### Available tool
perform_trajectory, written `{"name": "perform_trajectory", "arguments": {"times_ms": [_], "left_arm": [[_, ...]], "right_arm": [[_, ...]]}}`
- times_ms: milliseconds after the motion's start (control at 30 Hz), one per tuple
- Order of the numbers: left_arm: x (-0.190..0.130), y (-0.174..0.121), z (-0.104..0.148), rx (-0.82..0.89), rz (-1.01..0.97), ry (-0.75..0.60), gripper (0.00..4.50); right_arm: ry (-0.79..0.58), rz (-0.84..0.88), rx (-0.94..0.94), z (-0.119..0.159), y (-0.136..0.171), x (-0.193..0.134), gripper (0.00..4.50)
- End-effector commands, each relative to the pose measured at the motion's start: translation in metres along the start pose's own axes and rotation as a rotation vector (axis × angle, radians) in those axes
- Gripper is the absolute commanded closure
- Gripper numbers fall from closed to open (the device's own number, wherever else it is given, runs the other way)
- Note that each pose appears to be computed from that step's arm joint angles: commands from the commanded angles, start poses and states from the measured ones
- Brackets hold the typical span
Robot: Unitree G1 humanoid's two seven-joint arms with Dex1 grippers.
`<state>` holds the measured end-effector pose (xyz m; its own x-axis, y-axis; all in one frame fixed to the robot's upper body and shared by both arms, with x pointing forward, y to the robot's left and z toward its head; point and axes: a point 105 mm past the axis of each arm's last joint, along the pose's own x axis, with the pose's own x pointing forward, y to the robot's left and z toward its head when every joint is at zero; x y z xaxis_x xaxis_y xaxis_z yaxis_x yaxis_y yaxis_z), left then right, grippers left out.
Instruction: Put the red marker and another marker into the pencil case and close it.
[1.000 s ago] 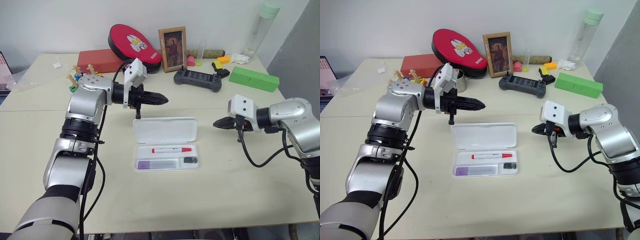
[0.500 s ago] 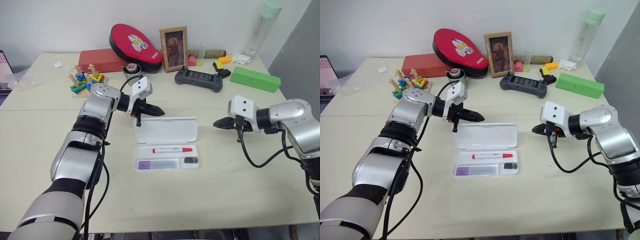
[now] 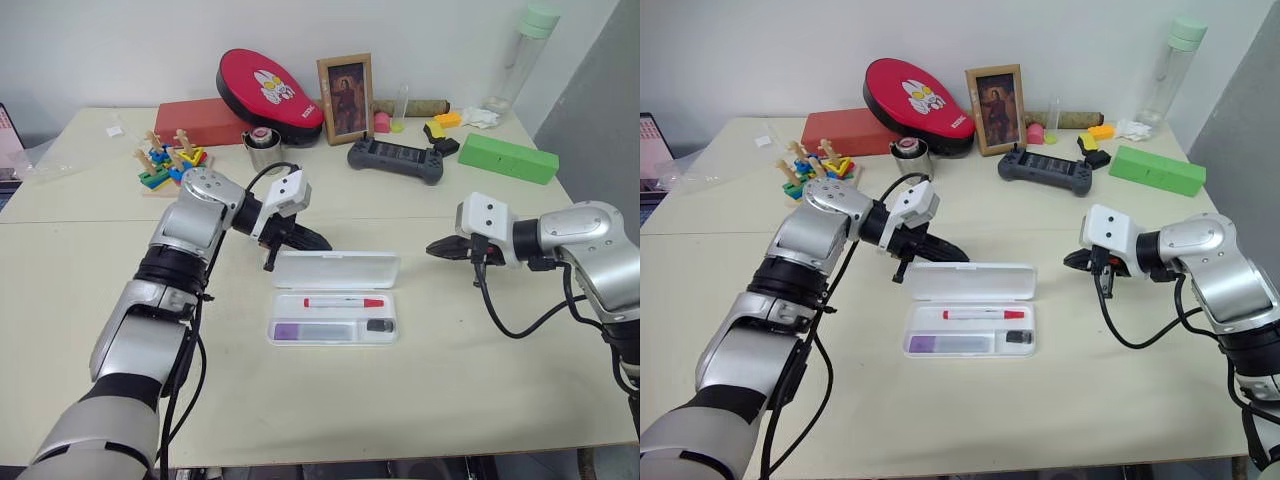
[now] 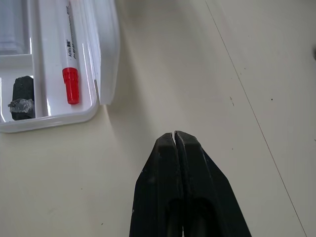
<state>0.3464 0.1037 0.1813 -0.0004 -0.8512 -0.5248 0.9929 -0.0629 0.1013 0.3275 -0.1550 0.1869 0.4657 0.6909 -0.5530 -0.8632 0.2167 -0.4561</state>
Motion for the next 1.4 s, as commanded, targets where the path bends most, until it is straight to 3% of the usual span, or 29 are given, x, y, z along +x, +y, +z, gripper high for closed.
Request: {"name": "perform_trajectory", "arguments": {"times_ms": [33,500,933,1400], "left_arm": [[0.001,-0.015,-0.002,-0.009,-0.03,0.007,4.37],[0.016,-0.043,-0.007,-0.07,-0.043,-0.041,4.37],[0.028,-0.057,-0.016,-0.071,-0.074,-0.016,4.37],[0.045,-0.06,-0.055,0.016,-0.058,0.132,4.37]], "right_arm": [[-0.016,-0.034,-0.038,0.008,-0.005,-0.01,4.48],[-0.034,-0.02,-0.058,0.018,-0.002,-0.013,4.48],[-0.075,0.154,-0.092,0.031,0.039,-0.027,4.48],[-0.095,0.16,-0.078,0.039,0.043,-0.024,4.48]]}}
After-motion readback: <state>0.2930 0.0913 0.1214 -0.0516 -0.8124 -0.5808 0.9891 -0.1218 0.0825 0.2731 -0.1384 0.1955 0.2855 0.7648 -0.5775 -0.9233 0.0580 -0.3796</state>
